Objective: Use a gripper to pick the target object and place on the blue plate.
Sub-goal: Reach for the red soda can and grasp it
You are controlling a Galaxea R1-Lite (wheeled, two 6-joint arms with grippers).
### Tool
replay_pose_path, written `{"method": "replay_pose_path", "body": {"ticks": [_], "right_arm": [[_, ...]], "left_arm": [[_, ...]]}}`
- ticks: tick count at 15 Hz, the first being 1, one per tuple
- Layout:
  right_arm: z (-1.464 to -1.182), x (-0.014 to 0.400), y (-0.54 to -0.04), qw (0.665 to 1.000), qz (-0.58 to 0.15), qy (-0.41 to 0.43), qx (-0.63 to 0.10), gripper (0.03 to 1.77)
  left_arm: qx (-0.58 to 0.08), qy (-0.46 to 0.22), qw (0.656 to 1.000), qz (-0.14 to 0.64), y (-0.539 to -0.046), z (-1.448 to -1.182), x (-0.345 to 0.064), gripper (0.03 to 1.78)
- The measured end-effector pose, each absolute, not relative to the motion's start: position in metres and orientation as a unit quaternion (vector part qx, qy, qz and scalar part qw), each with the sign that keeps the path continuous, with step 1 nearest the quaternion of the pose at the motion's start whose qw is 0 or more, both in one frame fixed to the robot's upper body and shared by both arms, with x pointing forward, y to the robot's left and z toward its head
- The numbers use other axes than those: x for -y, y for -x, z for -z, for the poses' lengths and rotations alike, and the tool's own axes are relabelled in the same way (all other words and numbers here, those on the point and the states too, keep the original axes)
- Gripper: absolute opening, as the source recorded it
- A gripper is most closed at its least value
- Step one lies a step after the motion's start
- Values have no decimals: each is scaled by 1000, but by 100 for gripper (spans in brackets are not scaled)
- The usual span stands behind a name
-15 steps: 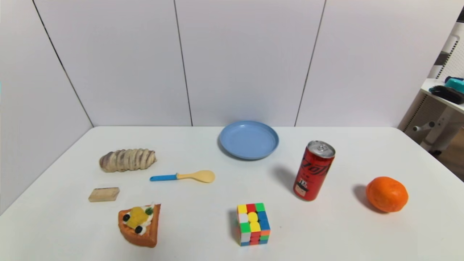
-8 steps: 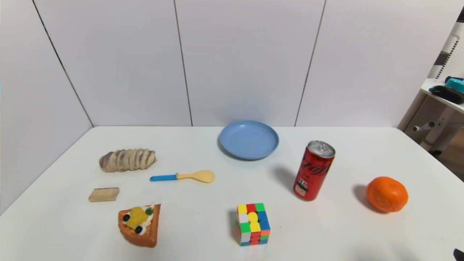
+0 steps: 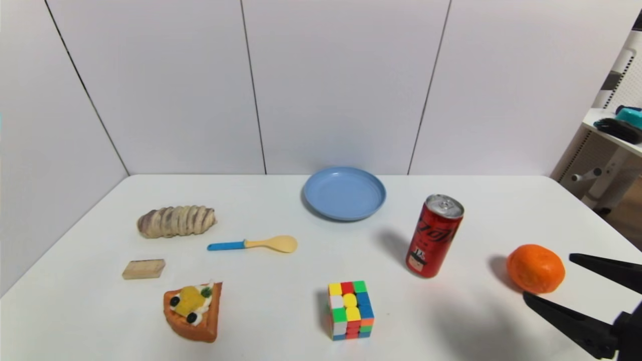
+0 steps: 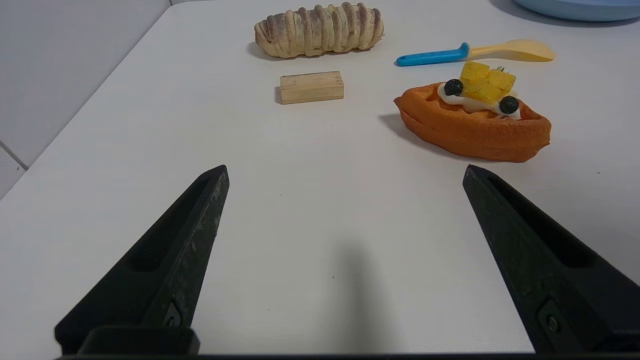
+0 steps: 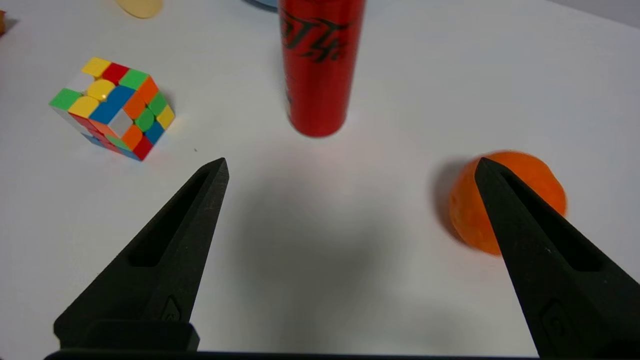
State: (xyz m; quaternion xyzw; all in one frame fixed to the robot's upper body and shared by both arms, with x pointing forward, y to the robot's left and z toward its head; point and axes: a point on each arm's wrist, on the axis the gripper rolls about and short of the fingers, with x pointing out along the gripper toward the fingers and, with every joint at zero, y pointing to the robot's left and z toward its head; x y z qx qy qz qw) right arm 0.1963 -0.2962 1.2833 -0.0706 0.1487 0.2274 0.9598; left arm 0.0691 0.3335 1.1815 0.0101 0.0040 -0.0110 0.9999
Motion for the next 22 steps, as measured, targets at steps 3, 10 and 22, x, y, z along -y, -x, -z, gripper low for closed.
{"method": "replay_pose_path", "body": {"ticks": [3, 10, 22], "right_arm": [[-1278, 278, -213, 956, -265, 68, -109, 170], [-1264, 259, -244, 955, -275, 64, -91, 170], [-1234, 245, -293, 965, -252, 55, -55, 170]], "left_arm": [[-4, -10, 1000, 11, -69, -1182, -333, 169], [-4, -10, 1000, 11, -69, -1182, -333, 169], [-4, -10, 1000, 11, -69, -1182, -333, 169]]}}
